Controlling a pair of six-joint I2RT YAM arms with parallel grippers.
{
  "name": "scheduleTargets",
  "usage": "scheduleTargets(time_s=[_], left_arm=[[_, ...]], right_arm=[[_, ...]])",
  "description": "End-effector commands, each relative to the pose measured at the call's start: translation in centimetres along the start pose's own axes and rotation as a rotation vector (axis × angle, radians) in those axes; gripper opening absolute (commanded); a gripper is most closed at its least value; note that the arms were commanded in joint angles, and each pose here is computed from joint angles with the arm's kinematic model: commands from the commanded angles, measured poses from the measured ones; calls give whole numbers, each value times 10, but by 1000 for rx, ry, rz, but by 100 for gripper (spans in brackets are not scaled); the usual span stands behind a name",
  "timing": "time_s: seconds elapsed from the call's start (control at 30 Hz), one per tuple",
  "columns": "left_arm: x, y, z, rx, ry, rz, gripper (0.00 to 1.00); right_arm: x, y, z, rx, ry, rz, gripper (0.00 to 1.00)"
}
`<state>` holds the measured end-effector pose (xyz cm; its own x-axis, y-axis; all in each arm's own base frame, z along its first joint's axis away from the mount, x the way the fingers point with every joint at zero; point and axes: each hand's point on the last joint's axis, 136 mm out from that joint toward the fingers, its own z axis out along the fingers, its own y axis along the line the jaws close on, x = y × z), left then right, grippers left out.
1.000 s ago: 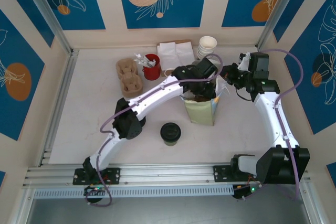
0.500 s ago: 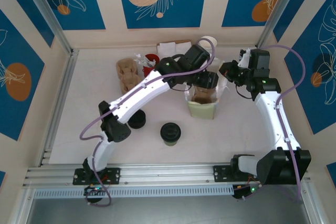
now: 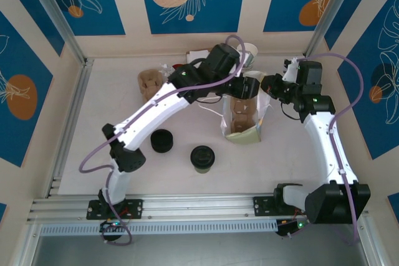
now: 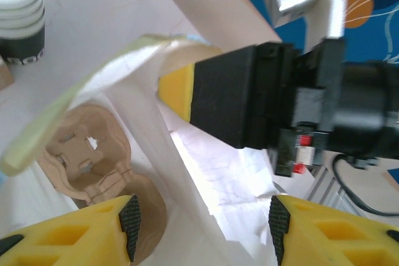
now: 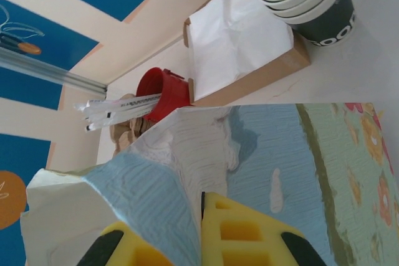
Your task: Pack the takeout coffee
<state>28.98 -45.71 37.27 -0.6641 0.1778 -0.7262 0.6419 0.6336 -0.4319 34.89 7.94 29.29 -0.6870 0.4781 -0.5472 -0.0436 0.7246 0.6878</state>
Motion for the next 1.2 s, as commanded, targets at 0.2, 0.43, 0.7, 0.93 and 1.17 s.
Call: scheduleTargets(time_s=[0.2, 0.43, 0.7, 0.93, 1.17], left_arm=[[-47, 27, -111, -122, -301, 93, 59], [-38, 79, -130, -237, -328, 46, 60], [-33, 76, -111, -151, -274, 14, 52], [-24, 24, -61, -78, -151, 92, 51], [-3, -2, -4, -76, -21, 64, 41]], right_arm=[[13, 37, -22, -201, -20, -161, 0], [22, 39, -27, -235, -21, -186, 0], [19, 12, -21, -96, -38, -17, 0], [11, -3, -10, -14, -60, 183, 0], [2, -15, -6, 62, -102, 306, 0]])
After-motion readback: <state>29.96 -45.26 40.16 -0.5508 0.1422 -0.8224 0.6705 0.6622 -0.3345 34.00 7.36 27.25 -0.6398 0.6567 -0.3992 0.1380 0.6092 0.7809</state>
